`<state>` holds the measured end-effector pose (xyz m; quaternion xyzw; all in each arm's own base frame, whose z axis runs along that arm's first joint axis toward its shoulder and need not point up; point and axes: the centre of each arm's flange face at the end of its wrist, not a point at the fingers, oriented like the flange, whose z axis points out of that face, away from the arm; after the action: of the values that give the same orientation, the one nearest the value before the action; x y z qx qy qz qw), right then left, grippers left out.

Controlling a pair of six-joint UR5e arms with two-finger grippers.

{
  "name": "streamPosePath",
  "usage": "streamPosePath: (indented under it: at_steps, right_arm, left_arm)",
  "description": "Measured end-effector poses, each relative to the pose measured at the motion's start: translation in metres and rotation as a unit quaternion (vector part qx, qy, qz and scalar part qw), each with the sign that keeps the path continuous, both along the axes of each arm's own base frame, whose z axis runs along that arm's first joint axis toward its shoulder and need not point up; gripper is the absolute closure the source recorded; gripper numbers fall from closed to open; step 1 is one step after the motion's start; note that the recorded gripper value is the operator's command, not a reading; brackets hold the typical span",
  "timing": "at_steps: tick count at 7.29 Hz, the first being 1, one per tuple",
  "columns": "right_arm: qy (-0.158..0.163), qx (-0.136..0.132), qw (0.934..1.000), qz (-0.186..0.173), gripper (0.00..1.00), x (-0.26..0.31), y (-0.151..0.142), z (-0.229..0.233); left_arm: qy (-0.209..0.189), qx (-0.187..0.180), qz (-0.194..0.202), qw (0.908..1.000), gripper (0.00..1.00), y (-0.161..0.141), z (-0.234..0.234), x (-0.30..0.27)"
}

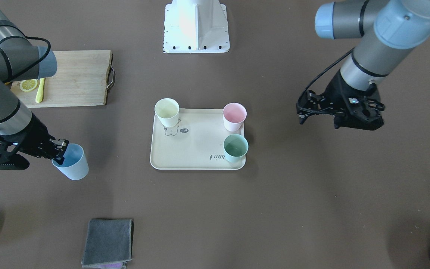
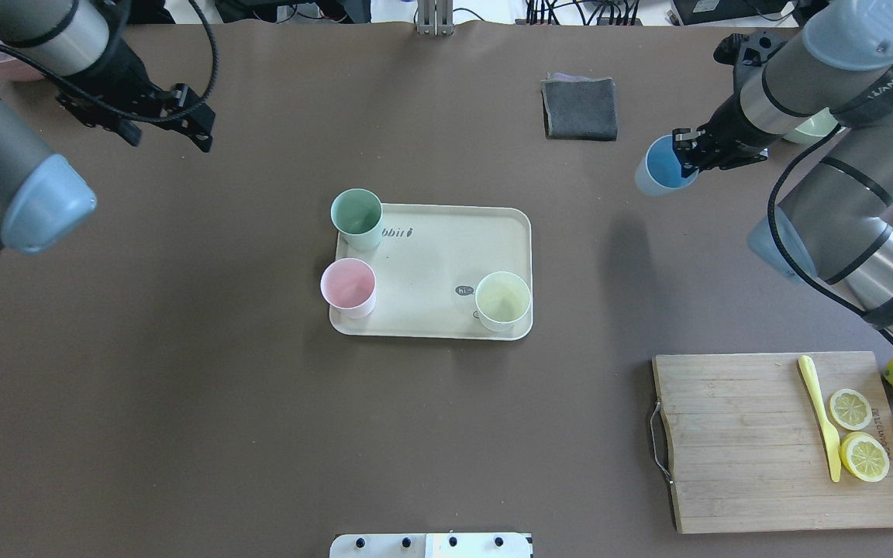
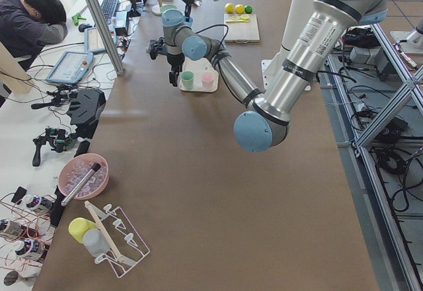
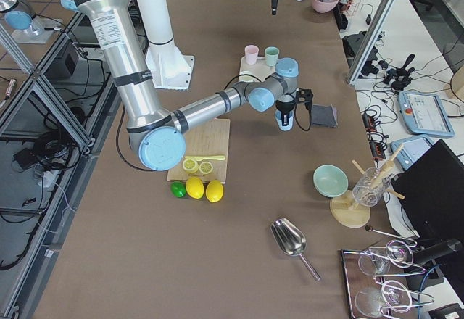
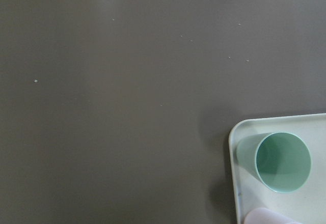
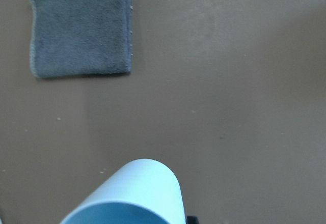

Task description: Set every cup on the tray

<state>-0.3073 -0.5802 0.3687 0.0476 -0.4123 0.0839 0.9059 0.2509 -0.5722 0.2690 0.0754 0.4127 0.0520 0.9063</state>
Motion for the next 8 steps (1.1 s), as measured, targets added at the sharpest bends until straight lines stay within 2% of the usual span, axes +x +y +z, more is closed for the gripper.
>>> streamPosePath:
  at_steps: [2,5,6,7,8]
  right_arm:
    - [-0.007,-0.027,0.9995,0.016,1.0,-0.05,0.016,-0.043]
    - [-0.019,-0.034,0.999,0.024,1.0,-0.138,0.051,-0.1]
    - [-0.021,-0.03,0.9992,0.017,0.37,-0.158,0.06,-0.113]
    - [-0.02,-0.028,0.9993,0.013,0.11,-0.173,0.064,-0.118]
    - [-0.018,-0.026,0.9994,0.012,0.0,-0.18,0.063,-0.121]
  left_arm:
    - [-0.019,0.017,0.023,0.9994,0.02,-0.011,0.047,-0.06]
    - [-0.031,0.025,0.034,0.9987,0.02,-0.013,0.079,-0.09]
    - [-0.032,0.023,0.034,0.9986,0.02,-0.014,0.082,-0.091]
    - [-0.033,0.022,0.034,0.9986,0.02,-0.014,0.084,-0.091]
    - [-0.033,0.022,0.034,0.9986,0.02,-0.015,0.085,-0.091]
